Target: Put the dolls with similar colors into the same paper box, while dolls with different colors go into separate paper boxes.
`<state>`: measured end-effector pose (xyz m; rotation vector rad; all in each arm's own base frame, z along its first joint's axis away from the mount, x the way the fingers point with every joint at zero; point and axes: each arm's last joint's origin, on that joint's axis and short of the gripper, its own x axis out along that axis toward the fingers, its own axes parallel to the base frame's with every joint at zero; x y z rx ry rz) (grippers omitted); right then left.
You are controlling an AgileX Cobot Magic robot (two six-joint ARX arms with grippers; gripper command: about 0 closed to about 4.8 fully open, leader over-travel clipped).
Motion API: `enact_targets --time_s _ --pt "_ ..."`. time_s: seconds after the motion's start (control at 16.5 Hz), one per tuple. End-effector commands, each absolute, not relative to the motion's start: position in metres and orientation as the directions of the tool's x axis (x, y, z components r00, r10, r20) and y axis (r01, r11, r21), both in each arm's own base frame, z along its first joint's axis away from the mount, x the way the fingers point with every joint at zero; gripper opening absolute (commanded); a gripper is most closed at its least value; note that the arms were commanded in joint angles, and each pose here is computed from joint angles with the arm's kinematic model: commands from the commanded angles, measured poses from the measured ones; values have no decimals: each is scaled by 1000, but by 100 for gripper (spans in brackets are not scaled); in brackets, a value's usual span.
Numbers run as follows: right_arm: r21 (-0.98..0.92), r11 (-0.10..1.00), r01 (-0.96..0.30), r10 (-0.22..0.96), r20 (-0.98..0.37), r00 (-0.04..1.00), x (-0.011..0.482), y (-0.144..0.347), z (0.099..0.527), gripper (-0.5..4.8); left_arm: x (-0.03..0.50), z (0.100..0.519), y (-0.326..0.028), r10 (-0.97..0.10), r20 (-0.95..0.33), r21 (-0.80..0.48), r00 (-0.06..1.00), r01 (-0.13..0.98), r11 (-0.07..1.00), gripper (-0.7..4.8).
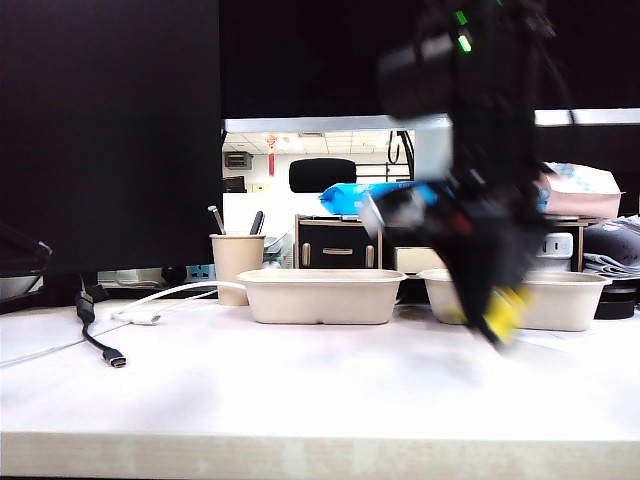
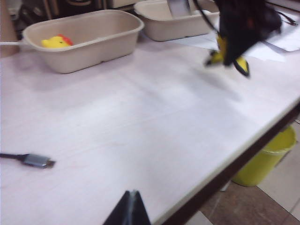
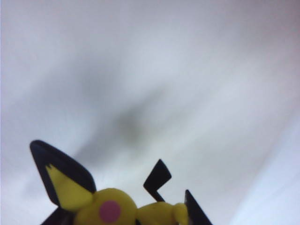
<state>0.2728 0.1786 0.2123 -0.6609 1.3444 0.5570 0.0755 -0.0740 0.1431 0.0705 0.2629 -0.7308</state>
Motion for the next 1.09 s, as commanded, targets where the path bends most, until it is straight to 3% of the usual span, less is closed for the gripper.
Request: enact_targets --time_s 0.06,0.36,1.09 --pt "-135 714 -688 90 -956 281 288 190 246 144 77 145 -72 -638 -240 -29 731 652 758 -5" --pt "-143 727 -671 256 -851 459 311 207 267 144 83 151 -60 -548 -175 -32 818 551 834 -5" --pt "-157 739 -655 323 -771 548 374 248 244 144 96 155 -29 -260 -126 -35 957 258 966 -5"
